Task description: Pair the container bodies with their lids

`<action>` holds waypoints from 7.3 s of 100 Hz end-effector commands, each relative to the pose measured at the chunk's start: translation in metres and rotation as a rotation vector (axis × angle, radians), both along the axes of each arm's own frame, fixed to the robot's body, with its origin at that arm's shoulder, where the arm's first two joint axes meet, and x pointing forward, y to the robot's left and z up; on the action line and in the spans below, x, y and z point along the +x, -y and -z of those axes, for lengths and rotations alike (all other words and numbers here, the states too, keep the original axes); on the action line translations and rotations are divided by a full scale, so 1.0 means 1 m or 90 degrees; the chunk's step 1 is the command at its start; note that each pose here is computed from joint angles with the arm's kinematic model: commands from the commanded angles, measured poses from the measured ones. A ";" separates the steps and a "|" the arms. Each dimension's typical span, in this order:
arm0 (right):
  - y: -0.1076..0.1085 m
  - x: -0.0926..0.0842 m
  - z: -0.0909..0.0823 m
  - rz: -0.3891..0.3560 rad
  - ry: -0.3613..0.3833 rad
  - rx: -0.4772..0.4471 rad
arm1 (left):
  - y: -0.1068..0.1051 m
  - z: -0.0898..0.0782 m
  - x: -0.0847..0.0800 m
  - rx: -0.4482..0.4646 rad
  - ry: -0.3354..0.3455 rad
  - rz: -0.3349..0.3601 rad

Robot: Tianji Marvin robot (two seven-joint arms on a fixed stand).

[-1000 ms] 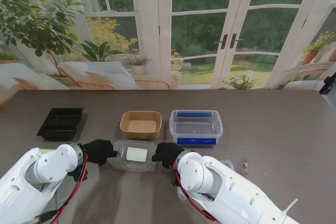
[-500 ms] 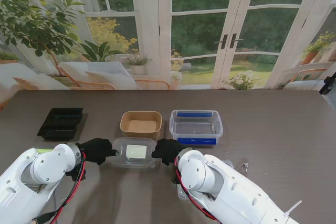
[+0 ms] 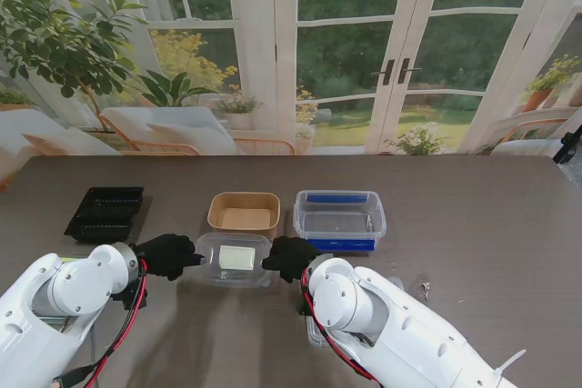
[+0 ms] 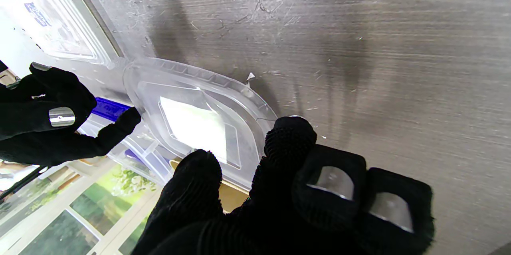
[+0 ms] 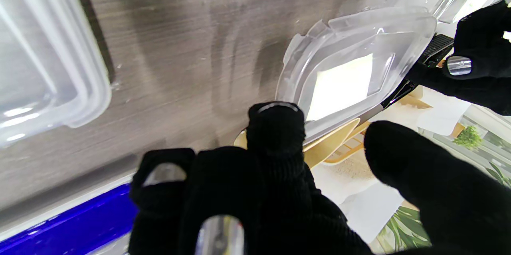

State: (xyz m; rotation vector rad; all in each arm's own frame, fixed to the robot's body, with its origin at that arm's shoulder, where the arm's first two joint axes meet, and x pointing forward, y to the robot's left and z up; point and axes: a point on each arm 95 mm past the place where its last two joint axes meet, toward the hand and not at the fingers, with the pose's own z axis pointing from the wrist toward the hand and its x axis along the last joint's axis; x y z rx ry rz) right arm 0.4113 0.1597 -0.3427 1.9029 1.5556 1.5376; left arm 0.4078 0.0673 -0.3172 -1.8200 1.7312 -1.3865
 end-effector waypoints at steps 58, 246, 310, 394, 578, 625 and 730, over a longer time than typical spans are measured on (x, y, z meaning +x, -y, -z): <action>-0.014 0.007 -0.015 -0.001 0.010 0.014 | 0.000 -0.011 0.005 0.000 0.004 0.018; -0.001 -0.005 -0.020 0.013 0.001 0.031 | 0.014 -0.016 -0.003 0.007 -0.041 0.044; -0.005 0.003 -0.023 0.018 0.008 0.034 | 0.010 -0.022 0.010 -0.003 -0.028 0.042; -0.009 0.020 -0.017 0.030 0.002 0.036 | 0.001 -0.012 0.027 -0.007 -0.046 0.031; -0.030 0.073 -0.017 0.034 0.000 0.006 | -0.011 -0.011 0.084 -0.014 -0.051 0.017; -0.041 0.086 -0.018 0.021 0.001 -0.012 | -0.016 -0.010 0.083 -0.010 -0.059 0.001; -0.046 0.105 -0.017 0.003 0.023 -0.052 | -0.014 -0.008 0.095 -0.006 -0.049 -0.009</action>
